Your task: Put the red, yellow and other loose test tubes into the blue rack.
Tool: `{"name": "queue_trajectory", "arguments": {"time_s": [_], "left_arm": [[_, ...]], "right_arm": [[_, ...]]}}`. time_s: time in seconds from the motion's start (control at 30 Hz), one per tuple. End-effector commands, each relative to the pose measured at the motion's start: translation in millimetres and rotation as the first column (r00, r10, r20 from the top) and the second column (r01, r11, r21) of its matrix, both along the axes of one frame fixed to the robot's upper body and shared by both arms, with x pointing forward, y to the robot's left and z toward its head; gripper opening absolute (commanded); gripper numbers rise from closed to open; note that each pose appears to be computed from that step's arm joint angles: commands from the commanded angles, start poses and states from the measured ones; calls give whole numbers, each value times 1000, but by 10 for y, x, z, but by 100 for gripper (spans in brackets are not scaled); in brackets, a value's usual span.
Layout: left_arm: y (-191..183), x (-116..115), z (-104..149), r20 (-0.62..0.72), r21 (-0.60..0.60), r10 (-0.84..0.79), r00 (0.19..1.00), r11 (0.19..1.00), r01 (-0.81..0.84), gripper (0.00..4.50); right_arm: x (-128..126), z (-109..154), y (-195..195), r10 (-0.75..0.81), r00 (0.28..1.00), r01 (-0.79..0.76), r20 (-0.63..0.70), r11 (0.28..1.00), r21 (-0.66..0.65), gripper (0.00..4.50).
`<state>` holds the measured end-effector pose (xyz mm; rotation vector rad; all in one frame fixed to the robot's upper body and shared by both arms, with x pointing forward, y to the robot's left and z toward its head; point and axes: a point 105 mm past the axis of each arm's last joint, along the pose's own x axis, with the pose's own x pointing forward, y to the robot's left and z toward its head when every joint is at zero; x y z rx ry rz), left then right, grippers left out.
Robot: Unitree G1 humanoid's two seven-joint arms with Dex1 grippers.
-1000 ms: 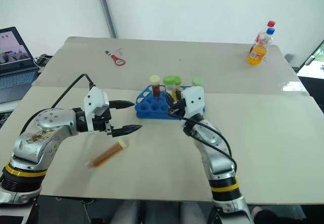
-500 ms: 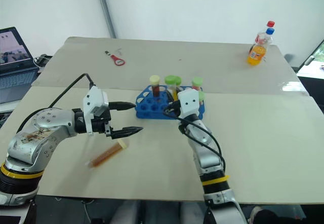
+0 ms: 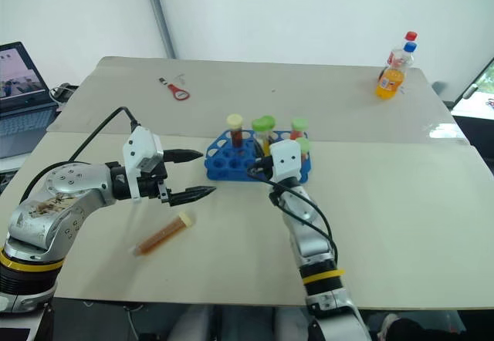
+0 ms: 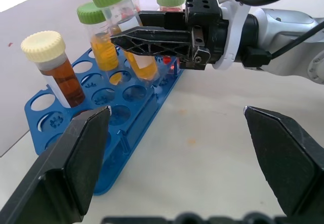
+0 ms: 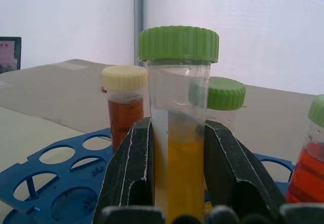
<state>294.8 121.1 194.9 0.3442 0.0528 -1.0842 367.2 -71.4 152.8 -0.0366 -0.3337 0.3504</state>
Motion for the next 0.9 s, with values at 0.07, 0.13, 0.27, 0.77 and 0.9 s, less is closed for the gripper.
{"name": "queue_trajectory", "arguments": {"time_s": [0.07,0.13,0.27,0.77,0.9], "left_arm": [[3,20,104,47,-11,13,999,1000,-13,450],[12,33,103,48,-9,24,999,1000,-23,450],[179,109,-2,16,115,123,992,986,-124,450],[549,-485,-468,-339,471,237,910,881,-54,450],[605,-493,-687,-327,527,308,894,844,-98,450]], "right_arm": [[-60,71,-103,-21,999,19,33,999,34,301],[-69,70,-117,-25,999,24,31,999,28,368],[-192,44,-203,-13,1000,14,13,998,-68,437],[-1128,168,-135,534,752,-650,-386,699,-299,437],[-1197,251,-82,581,701,-708,-414,637,-304,437]]}}
